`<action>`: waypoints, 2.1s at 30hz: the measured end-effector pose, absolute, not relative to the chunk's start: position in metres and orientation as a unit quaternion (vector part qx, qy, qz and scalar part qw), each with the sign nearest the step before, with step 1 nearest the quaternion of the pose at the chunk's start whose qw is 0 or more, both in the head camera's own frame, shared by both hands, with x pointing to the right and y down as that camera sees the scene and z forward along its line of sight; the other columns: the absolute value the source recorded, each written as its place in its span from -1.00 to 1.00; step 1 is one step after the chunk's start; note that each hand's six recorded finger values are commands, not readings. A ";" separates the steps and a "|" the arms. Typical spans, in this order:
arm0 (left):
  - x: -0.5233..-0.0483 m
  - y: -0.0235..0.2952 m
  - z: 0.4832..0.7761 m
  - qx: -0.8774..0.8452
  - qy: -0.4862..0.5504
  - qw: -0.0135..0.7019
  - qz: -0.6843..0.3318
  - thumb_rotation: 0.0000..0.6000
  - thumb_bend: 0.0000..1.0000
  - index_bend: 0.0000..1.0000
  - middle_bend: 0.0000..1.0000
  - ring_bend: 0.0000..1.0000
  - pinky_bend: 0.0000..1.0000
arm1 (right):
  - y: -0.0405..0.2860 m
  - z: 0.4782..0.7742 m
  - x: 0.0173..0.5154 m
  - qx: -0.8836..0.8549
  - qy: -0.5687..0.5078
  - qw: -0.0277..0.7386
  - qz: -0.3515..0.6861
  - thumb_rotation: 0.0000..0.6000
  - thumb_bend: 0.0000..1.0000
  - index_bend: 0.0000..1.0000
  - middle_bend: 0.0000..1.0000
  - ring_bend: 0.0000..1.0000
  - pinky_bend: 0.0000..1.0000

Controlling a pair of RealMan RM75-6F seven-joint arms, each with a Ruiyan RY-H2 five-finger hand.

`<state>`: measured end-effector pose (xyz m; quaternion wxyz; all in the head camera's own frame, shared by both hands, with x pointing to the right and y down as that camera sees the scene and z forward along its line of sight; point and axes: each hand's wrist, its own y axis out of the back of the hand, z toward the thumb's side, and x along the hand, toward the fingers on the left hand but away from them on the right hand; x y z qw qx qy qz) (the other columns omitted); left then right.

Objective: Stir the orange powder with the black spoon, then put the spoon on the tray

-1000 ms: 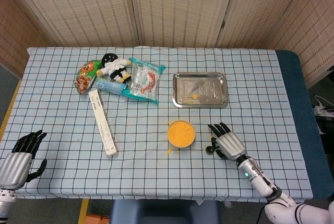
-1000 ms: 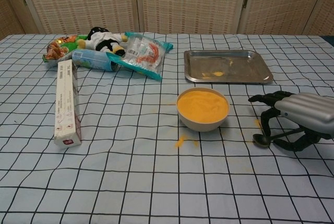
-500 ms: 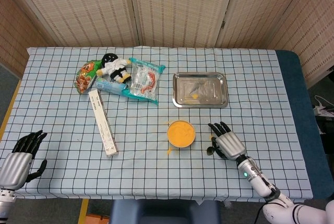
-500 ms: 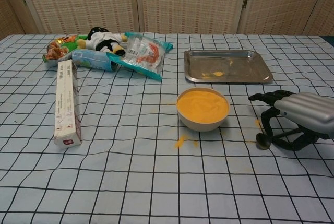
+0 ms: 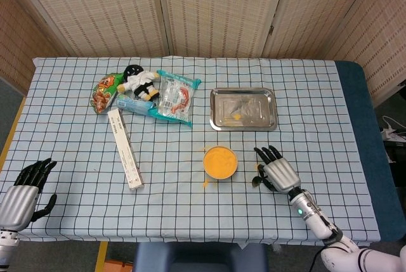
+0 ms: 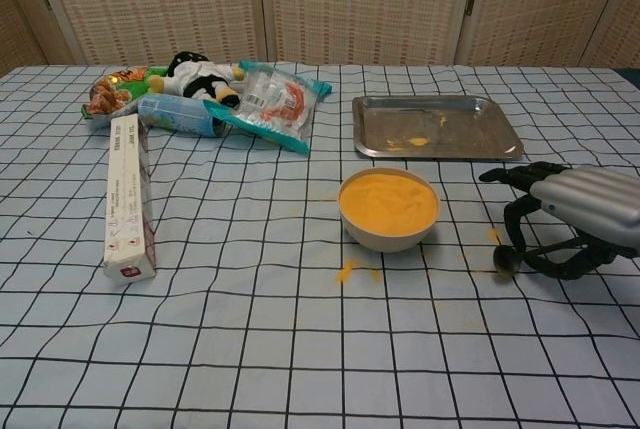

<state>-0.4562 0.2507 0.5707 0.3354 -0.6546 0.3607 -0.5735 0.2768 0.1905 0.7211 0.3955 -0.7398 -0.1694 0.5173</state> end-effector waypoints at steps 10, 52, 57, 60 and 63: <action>-0.456 0.250 0.569 -0.657 0.364 0.333 -0.569 1.00 -0.11 -1.00 -1.00 -1.00 -0.84 | 0.154 0.686 0.259 -0.734 -0.216 0.417 0.491 1.00 -0.26 0.26 -1.00 -1.00 -1.00; -0.459 0.249 0.563 -0.665 0.374 0.329 -0.557 1.00 -0.11 -1.00 -1.00 -1.00 -0.83 | 0.115 0.695 0.152 -0.736 -0.186 0.444 0.475 1.00 -0.27 -0.16 -1.00 -1.00 -1.00; -0.458 0.249 0.564 -0.665 0.371 0.328 -0.559 1.00 -0.11 -1.00 -1.00 -1.00 -0.83 | 0.102 0.701 0.167 -0.729 -0.186 0.437 0.493 1.00 -0.27 -0.13 -1.00 -1.00 -1.00; -0.458 0.248 0.566 -0.665 0.369 0.328 -0.560 1.00 -0.11 -1.00 -1.00 -1.00 -0.83 | 0.094 0.703 0.170 -0.727 -0.179 0.437 0.499 1.00 -0.27 -0.12 -1.00 -1.00 -1.00; -0.457 0.248 0.567 -0.666 0.367 0.328 -0.561 1.00 -0.11 -1.00 -1.00 -1.00 -0.83 | 0.084 0.705 0.171 -0.727 -0.173 0.433 0.504 1.00 -0.27 -0.10 -1.00 -1.00 -1.00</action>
